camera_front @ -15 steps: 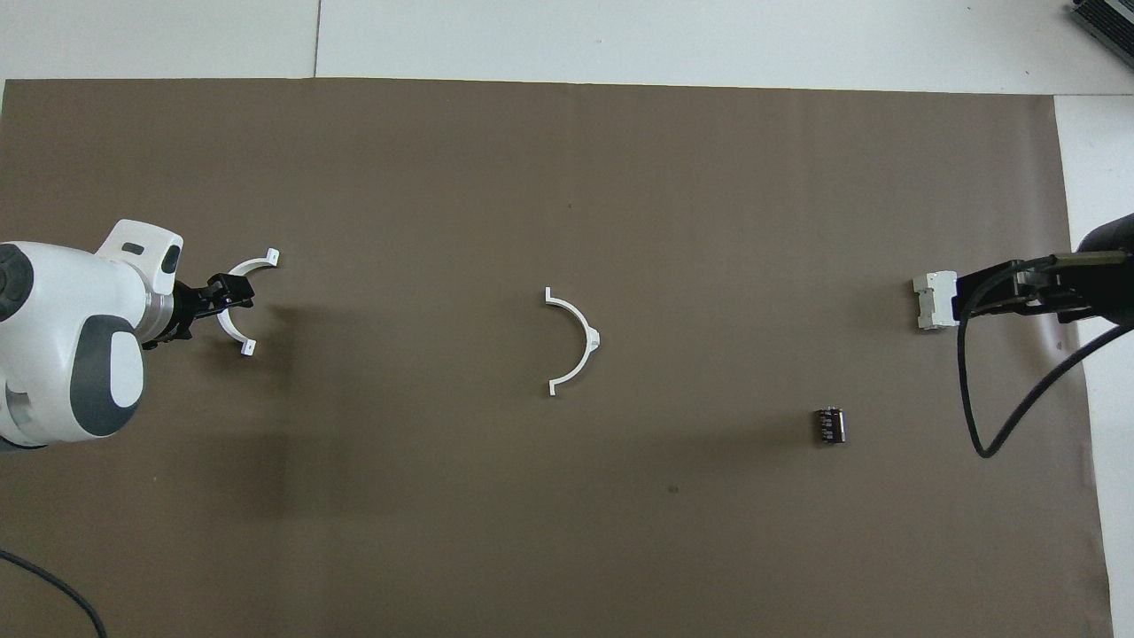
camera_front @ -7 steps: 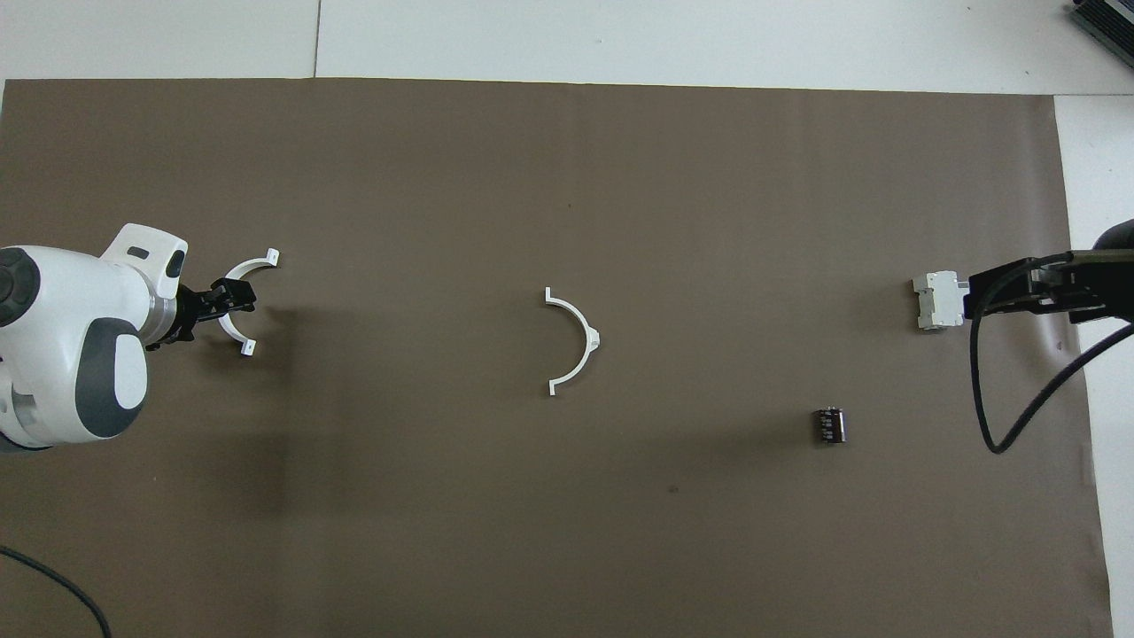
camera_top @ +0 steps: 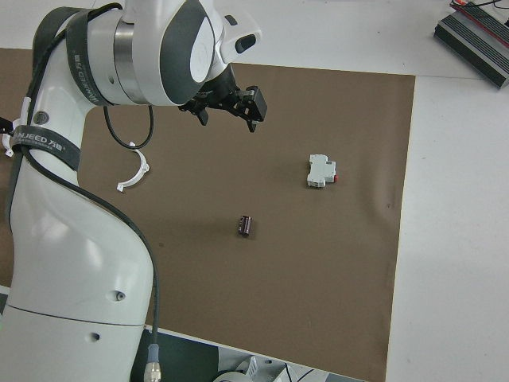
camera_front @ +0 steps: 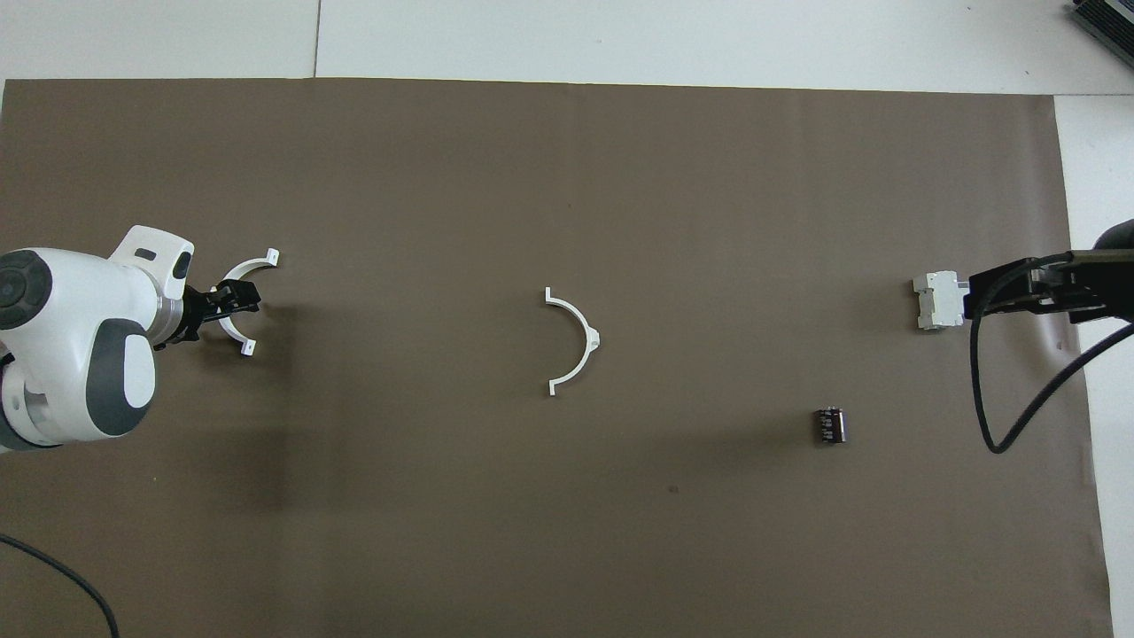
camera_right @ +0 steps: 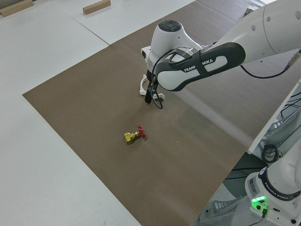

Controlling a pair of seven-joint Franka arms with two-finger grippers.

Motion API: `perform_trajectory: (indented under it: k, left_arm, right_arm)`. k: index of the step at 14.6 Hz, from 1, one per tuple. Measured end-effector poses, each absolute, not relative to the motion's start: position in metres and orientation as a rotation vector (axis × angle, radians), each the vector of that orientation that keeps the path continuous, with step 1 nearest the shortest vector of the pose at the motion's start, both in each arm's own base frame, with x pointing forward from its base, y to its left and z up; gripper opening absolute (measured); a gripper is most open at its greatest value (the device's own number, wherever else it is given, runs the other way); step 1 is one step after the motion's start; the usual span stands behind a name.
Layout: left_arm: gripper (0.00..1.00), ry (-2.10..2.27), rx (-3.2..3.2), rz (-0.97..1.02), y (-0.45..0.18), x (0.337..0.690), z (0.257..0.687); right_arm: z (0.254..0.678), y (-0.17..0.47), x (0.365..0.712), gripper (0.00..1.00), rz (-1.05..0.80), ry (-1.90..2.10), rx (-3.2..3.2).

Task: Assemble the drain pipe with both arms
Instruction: 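Carry the held half-ring toward the half-ring at the center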

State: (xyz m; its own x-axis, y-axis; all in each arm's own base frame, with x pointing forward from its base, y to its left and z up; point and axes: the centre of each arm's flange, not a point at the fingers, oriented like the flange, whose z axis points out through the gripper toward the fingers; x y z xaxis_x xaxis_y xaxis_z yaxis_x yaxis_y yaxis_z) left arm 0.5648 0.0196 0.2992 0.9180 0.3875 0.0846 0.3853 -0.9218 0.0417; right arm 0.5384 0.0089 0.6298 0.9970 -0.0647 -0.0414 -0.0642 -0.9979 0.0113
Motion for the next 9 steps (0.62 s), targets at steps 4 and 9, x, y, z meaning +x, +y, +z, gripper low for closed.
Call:
perform_trajectory:
  k: [4, 9]
  left_arm:
    - [0.72, 0.615, 3.053, 0.142, 0.0196, 0.5649, 0.2977]
    - [0.14, 0.614, 3.055, 0.145, 0.0206, 0.5650, 0.2988]
  right_arm:
    - [0.6298, 0.0089, 0.5384, 1.00, -0.065, -0.101, 3.129]
    - [0.6298, 0.0089, 0.5384, 1.00, -0.065, -0.101, 3.129]
